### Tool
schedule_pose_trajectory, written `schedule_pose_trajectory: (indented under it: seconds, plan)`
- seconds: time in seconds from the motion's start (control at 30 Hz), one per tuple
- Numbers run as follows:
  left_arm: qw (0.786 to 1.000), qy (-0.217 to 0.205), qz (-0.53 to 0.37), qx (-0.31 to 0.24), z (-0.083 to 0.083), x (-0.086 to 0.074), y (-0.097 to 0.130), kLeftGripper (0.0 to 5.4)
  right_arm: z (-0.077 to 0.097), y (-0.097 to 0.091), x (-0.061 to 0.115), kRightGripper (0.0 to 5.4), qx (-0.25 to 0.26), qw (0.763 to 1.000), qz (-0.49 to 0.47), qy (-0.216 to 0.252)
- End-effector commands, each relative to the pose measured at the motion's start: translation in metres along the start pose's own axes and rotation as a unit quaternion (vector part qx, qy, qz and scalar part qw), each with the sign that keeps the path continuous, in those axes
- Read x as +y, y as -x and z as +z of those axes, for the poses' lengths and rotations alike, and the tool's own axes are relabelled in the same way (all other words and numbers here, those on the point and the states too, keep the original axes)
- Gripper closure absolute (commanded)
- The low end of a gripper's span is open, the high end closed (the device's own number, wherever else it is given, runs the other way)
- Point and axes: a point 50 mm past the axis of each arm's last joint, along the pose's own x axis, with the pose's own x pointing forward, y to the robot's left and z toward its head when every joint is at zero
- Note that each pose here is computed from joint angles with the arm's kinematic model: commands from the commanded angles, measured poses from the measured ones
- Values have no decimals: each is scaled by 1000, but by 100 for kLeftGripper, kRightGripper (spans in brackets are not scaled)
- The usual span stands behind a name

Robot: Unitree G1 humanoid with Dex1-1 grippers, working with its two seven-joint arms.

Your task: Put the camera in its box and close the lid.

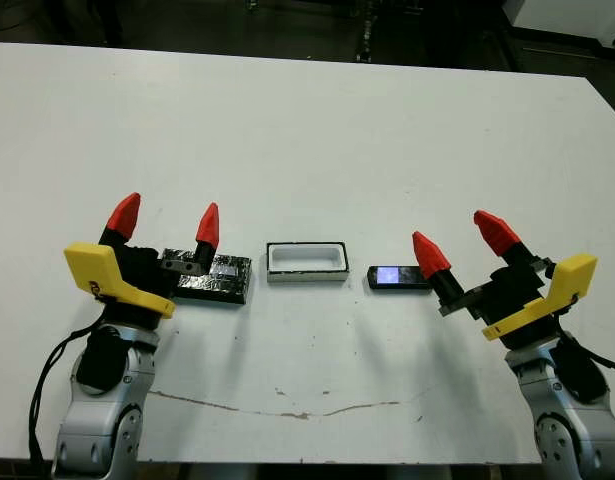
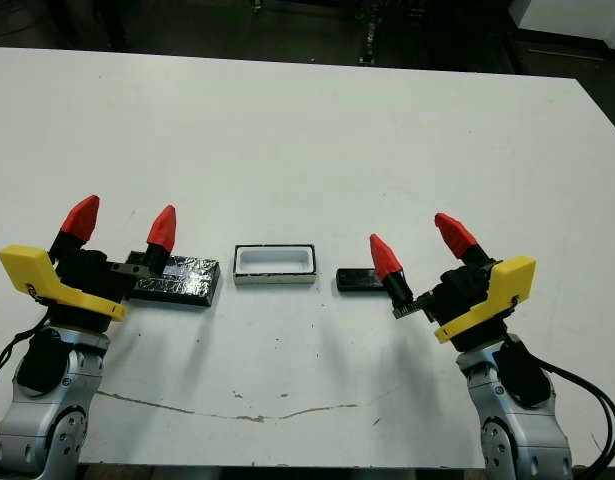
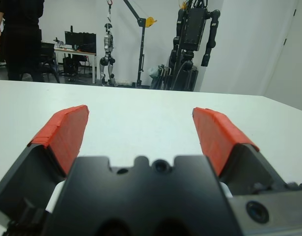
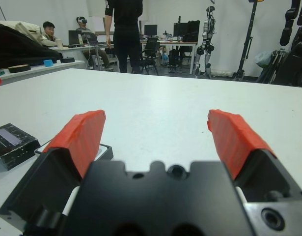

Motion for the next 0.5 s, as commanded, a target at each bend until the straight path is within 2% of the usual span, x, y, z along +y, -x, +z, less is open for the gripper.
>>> schedule_pose_trajectory:
  seconds: [0.03, 0.37, 0.5]
  plan:
    - [1000, -1, 4, 9, -3, 1, 2, 2, -3, 3, -2, 0, 7, 1000, 0, -2]
    - [1000, 5, 6, 11, -4, 1, 3, 2, -1, 2, -7, 0, 22, 999, 28, 13]
    - [1000, -7, 6, 10, -4, 2, 3, 2, 20, -7, -26, 0, 20, 996, 61, 61]
